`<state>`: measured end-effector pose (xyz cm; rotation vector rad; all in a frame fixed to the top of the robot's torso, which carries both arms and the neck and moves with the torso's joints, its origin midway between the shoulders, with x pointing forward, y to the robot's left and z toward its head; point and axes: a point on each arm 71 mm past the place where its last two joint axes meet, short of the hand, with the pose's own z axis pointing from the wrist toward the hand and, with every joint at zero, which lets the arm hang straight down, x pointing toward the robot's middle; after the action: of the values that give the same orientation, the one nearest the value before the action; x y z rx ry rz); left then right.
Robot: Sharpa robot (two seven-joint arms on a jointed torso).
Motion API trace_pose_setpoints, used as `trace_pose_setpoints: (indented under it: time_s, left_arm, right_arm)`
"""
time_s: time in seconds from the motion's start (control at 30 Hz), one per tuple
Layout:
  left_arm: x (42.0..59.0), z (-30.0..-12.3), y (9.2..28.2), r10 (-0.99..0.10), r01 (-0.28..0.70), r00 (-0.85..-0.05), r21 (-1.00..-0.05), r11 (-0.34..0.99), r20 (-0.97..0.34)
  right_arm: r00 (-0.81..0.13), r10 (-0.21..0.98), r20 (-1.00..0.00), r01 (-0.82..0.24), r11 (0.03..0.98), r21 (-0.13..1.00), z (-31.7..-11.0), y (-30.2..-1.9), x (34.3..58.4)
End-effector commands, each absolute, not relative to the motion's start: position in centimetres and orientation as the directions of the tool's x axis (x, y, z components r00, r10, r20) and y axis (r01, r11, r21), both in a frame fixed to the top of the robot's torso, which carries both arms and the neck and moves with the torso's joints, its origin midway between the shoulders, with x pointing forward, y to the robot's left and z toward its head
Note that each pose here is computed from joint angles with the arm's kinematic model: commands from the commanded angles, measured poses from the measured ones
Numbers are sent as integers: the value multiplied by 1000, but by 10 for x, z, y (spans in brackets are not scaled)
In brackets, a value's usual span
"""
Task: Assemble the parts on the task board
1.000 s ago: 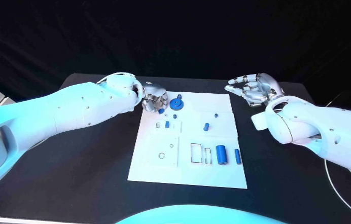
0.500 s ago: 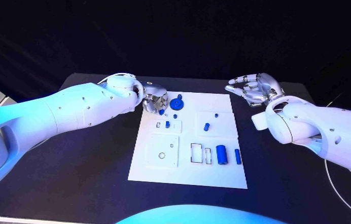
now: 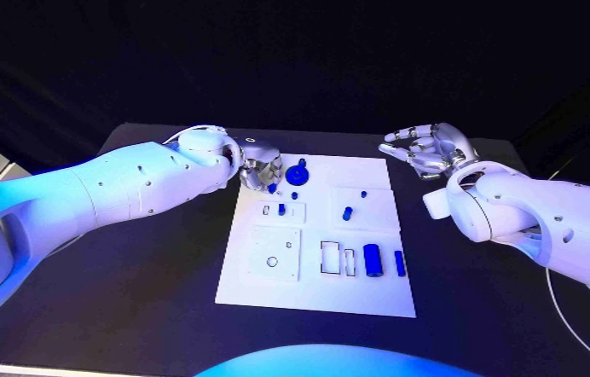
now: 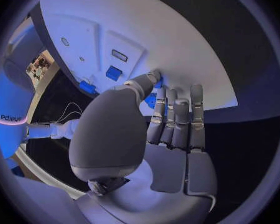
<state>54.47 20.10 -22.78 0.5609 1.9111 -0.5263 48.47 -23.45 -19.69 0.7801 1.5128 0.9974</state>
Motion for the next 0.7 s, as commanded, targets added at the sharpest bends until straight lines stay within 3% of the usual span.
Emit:
trace_pose_setpoints:
  time_s: [0.03, 0.7]
  left_arm:
    - [544, -230, 200, 138, 596, -344, -103, 796, -929]
    - [542, -230, 201, 134, 594, -343, -104, 797, -930]
  right_arm:
    - [-187, 883, -430, -54, 428, 902, -197, -233, 484]
    - [-189, 882, -431, -53, 429, 902, -197, -233, 484]
